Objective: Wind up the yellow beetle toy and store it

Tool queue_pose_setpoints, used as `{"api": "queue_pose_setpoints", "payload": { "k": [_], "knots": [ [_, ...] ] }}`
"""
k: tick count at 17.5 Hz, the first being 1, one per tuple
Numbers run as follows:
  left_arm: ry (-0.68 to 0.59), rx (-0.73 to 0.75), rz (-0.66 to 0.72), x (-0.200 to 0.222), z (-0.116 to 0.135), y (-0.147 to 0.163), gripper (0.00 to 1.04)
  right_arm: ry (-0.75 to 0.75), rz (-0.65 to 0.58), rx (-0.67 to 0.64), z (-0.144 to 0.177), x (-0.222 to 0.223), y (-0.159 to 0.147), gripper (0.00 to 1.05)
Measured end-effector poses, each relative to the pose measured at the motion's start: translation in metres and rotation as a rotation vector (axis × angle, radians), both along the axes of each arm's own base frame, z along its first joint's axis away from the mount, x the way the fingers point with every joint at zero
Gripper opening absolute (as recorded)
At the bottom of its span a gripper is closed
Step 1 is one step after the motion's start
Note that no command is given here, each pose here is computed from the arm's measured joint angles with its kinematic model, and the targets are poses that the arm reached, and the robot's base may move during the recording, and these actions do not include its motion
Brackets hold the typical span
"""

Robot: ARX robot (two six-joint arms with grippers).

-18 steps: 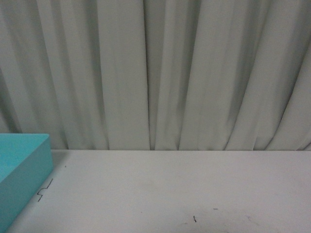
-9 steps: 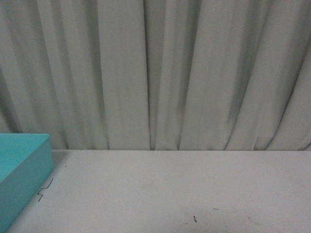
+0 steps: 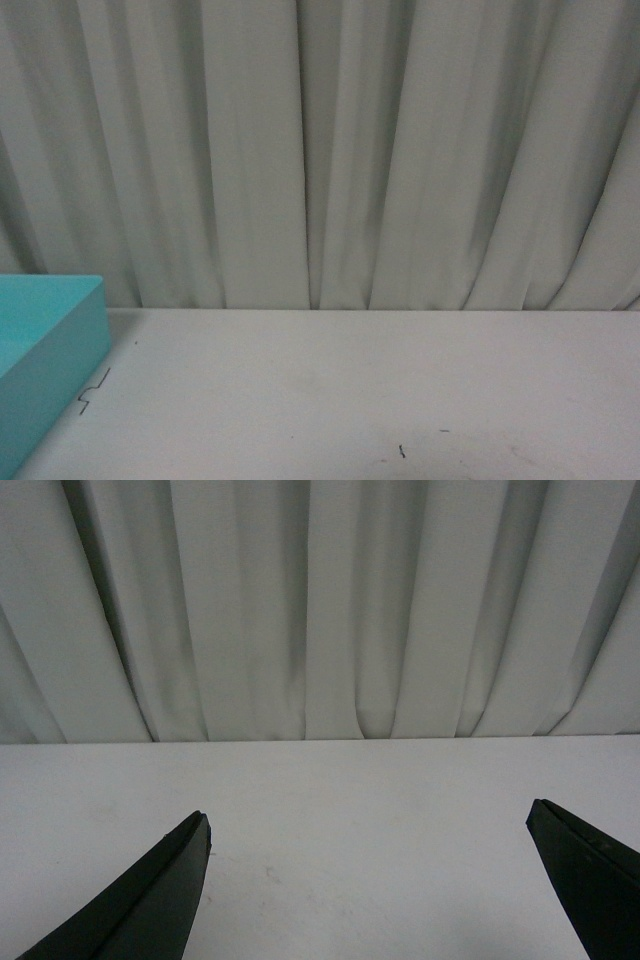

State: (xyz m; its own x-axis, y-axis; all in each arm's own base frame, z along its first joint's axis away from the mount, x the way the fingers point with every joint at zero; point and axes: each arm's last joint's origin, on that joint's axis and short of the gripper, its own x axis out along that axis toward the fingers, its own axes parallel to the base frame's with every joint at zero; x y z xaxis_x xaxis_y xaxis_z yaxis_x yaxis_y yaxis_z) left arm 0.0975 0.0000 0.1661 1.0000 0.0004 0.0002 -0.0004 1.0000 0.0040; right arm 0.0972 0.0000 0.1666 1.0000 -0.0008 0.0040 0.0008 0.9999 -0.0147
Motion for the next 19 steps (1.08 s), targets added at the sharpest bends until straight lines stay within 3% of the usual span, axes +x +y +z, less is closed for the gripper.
{"api": "queue_pose_setpoints", "payload": {
  "k": [3,10,13,19],
  "knots": [
    [0.000,-0.002,0.000,0.0000,0.0000,0.0000,0.03,0.000,0.000,0.000,0.0000,0.0000,0.0000,0.98],
    [0.000,-0.001,0.000,0.0000,0.0000,0.0000,0.64,0.000,0.000,0.000,0.0000,0.0000,0.0000,0.98],
    [0.000,0.000,0.000,0.0000,0.0000,0.0000,0.99,0.000,0.000,0.000,0.0000,0.0000,0.0000,0.98],
    [-0.001,-0.001,0.000,0.0000,0.0001,0.0000,0.98,-0.002,0.000,0.000,0.0001,0.0000,0.0000,0.98]
  ]
}}
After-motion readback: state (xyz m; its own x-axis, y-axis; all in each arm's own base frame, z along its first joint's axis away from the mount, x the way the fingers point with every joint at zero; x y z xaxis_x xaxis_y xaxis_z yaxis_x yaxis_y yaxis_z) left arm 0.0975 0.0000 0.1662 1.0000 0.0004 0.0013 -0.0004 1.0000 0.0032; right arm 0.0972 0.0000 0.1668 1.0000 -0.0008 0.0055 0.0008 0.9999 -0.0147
